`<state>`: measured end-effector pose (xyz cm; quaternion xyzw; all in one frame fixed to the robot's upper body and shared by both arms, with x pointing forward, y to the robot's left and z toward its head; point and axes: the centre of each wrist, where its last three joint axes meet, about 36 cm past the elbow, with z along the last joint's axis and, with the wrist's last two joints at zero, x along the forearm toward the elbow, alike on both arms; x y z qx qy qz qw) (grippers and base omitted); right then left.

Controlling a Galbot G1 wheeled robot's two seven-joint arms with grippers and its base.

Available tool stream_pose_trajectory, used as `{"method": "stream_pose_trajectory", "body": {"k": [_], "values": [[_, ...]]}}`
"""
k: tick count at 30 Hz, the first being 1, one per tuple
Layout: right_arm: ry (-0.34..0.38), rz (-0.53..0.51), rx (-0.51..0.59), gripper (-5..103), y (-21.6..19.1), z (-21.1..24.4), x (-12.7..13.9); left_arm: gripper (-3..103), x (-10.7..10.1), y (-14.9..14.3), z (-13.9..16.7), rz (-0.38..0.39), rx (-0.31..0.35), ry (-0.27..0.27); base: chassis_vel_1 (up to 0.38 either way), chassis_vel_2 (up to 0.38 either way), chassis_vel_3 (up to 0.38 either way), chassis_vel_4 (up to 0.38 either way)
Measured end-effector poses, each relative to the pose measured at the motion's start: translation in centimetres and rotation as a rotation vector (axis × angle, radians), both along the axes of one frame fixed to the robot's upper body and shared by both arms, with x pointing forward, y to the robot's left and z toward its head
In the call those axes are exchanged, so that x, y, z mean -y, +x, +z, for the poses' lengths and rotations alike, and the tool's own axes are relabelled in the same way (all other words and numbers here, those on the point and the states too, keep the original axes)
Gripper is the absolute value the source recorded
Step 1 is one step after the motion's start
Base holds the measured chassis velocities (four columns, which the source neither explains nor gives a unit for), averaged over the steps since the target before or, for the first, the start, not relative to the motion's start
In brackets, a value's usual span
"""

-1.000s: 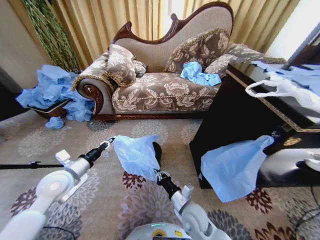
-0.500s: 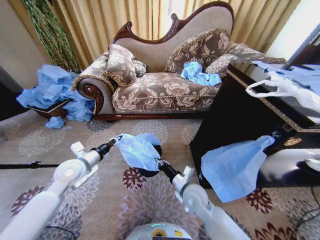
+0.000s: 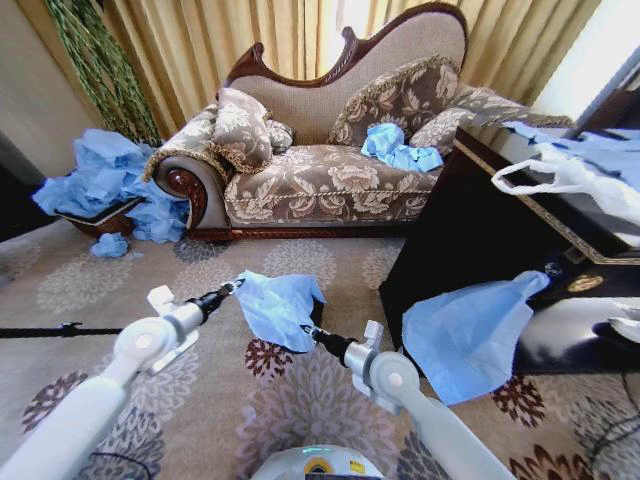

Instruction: Place a garbage bag over the trash bin.

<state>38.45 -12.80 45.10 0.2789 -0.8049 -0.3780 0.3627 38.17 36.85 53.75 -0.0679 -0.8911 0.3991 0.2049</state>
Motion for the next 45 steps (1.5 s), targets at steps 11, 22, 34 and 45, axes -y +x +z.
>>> {"method": "stream_pose_trajectory", "body": {"k": [11,22,34,45], "values": [[0.07,-0.017,-0.121,0,0.7,0.4,0.1,0,-0.5,-0.8,-0.3,0.052,-0.029,-0.045,0.0,0.0,0.0,0.0],[0.017,-0.133,-0.066,0,6.3,-0.1,2.8,0,2.1,3.3,-2.0,-0.017,-0.029,-0.004,0.0,0.0,0.0,0.0],[-0.095,-0.222,-0.008,0,8.4,-4.7,4.2,0,3.4,5.3,-4.9,-0.026,-0.057,-0.009,0.0,0.0,0.0,0.0],[-0.124,-0.233,0.063,0,5.9,-8.0,3.1,0,1.3,4.5,-9.1,0.012,-0.143,0.053,0.0,0.0,0.0,0.0]]}}
